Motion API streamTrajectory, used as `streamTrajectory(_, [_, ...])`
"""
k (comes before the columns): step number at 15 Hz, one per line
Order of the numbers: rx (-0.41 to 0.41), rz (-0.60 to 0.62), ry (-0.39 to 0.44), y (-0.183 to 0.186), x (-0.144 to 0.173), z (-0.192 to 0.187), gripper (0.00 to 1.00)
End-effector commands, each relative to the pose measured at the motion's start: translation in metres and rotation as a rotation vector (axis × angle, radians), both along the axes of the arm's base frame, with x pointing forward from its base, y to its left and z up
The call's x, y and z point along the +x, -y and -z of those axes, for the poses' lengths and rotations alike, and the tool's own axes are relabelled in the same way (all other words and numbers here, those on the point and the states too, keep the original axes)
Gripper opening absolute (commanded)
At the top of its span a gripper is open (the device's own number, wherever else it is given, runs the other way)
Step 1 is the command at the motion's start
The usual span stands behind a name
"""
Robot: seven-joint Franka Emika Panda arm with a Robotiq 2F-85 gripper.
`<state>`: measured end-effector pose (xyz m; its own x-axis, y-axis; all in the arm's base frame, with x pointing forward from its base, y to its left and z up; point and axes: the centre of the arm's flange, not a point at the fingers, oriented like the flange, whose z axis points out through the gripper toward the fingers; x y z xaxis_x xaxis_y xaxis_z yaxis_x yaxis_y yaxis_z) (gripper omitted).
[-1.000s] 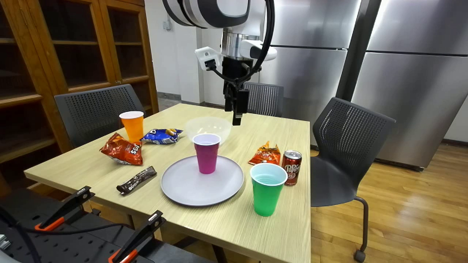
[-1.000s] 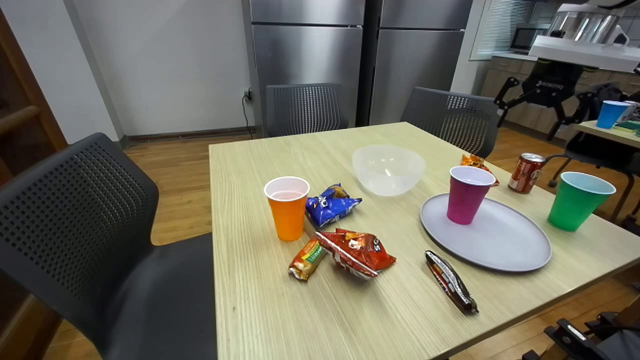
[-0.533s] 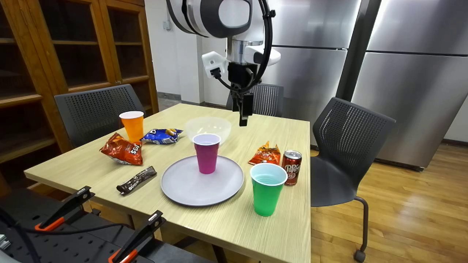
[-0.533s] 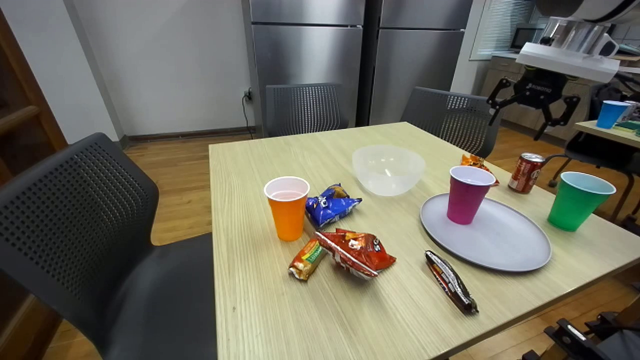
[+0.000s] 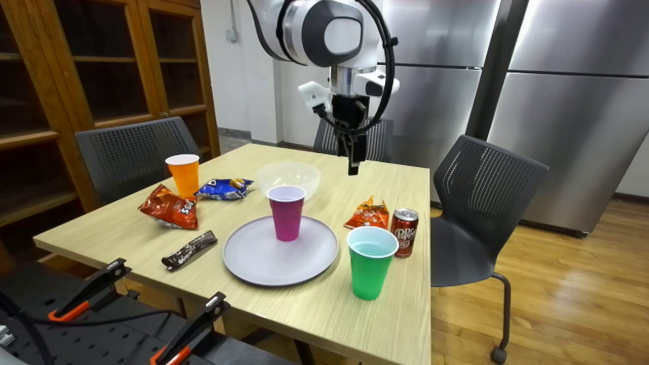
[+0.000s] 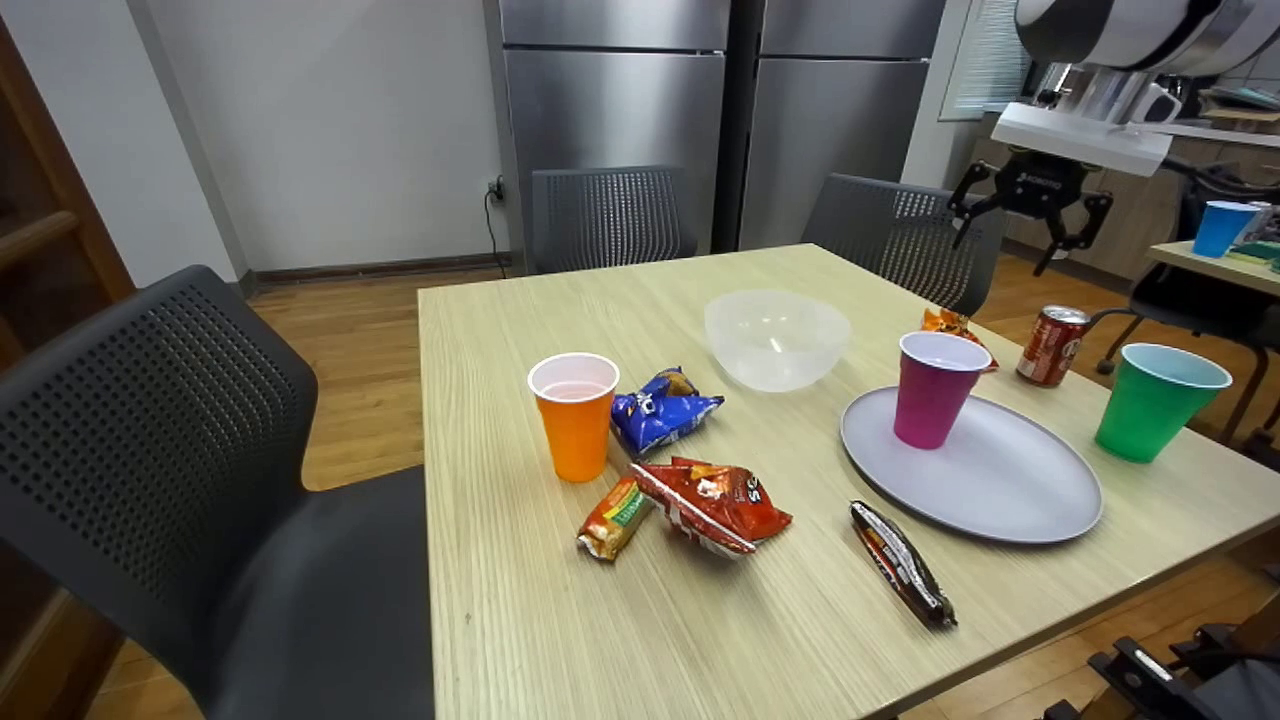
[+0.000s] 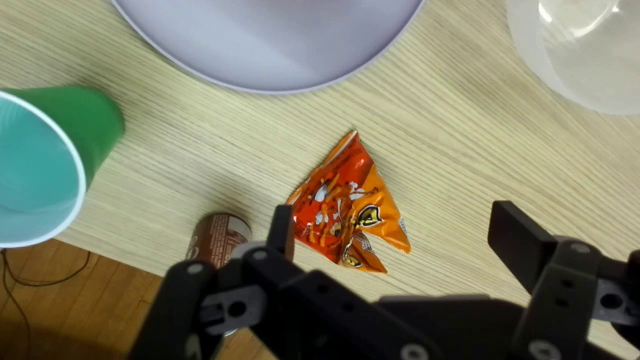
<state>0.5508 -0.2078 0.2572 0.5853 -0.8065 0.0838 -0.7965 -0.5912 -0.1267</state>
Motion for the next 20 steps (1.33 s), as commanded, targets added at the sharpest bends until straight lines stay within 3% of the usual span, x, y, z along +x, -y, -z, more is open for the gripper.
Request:
streamTrajectory(1, [-0.003,0.041,0.001,0.017,0.042,0.012,1.00])
streamTrajectory(10, [-0.026,0.109,-0.057,0.047,0.091,0.057,1.00])
streamTrajectory(20, [-0.029,0.177,-0.153,0.072,0.105,0.095,1.00])
